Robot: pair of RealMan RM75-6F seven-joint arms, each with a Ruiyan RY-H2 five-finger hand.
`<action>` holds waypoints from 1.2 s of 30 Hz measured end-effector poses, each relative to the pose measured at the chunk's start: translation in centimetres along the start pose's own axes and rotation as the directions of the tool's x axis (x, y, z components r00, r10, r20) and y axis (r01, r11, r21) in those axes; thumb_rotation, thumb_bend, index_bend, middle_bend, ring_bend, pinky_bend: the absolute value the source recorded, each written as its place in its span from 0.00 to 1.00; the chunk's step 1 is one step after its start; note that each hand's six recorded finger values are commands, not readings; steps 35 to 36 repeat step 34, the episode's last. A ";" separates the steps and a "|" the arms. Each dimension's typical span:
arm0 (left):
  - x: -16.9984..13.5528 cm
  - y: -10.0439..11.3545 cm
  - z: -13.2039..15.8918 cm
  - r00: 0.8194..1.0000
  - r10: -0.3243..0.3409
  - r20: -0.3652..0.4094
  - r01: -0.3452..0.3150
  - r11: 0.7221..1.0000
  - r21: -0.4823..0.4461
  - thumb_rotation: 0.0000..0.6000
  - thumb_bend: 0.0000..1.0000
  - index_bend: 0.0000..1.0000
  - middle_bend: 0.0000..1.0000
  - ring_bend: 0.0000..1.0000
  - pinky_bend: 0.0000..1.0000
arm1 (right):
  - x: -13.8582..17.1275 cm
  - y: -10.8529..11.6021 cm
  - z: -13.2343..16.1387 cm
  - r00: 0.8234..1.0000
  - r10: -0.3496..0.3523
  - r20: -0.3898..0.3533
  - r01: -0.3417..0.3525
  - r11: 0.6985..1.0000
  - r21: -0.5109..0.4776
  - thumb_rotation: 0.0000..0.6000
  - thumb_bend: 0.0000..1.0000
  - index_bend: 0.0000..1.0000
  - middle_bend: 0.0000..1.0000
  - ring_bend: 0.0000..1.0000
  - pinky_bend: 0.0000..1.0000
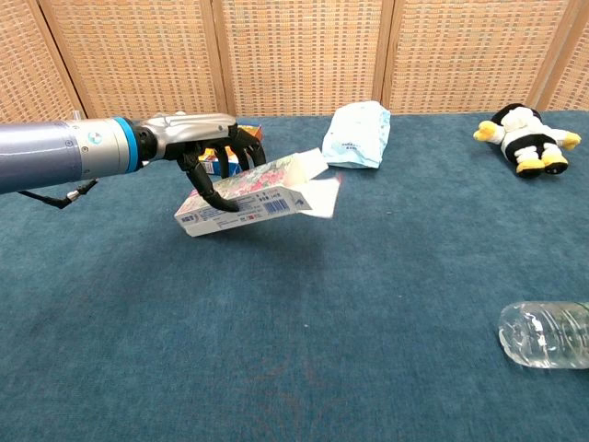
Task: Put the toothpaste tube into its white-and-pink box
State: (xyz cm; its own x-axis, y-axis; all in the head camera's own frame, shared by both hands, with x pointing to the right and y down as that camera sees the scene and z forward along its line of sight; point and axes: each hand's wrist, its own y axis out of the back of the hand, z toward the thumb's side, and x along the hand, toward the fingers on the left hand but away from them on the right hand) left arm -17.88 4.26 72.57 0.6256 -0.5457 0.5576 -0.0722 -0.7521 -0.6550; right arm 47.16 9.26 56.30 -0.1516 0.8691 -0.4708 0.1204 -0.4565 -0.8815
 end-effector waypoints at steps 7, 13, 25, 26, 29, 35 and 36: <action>-0.3 -0.7 0.3 0.999 -0.034 -0.030 0.034 0.999 -0.015 1.00 0.36 0.00 0.00 0.00 0.00 | 0.6 0.2 -0.1 1.000 -0.010 -0.015 0.010 1.000 -0.010 1.00 0.00 0.00 0.00 0.00 0.00; -2.9 2.2 0.6 0.996 0.089 0.000 -0.089 0.995 -0.049 1.00 0.29 0.00 0.00 0.00 0.00 | 1.7 0.7 0.6 0.998 -0.038 -0.059 0.037 0.999 -0.008 1.00 0.00 0.00 0.00 0.00 0.00; -19.1 5.5 -4.5 0.887 0.400 -0.232 -0.387 0.917 0.099 1.00 0.17 0.00 0.00 0.00 0.00 | 6.8 -0.9 -0.3 0.982 -0.147 -0.117 0.160 0.980 0.120 1.00 0.00 0.00 0.00 0.00 0.00; -20.6 5.4 -4.9 0.874 0.406 -0.267 -0.391 0.914 0.112 1.00 0.16 0.00 0.00 0.00 0.00 | 7.6 -1.2 -0.6 0.981 -0.154 -0.114 0.169 0.976 0.139 1.00 0.00 0.00 0.00 0.00 0.00; -25.5 4.7 -6.1 0.829 0.408 -0.382 -0.384 0.912 0.143 1.00 0.16 0.00 0.00 0.00 0.00 | 8.8 -1.7 -0.9 0.981 -0.151 -0.121 0.169 0.973 0.158 1.00 0.00 0.00 0.00 0.00 0.00; -31.7 3.1 -7.2 0.758 0.391 -0.522 -0.366 0.918 0.155 1.00 0.16 0.00 0.00 0.00 0.00 | 10.5 -2.1 -0.7 0.976 -0.149 -0.160 0.172 0.975 0.138 1.00 0.00 0.00 0.00 0.00 0.00; -31.7 3.1 -7.2 0.758 0.391 -0.522 -0.366 0.918 0.155 1.00 0.16 0.00 0.00 0.00 0.00 | 10.5 -2.1 -0.7 0.976 -0.149 -0.160 0.172 0.975 0.138 1.00 0.00 0.00 0.00 0.00 0.00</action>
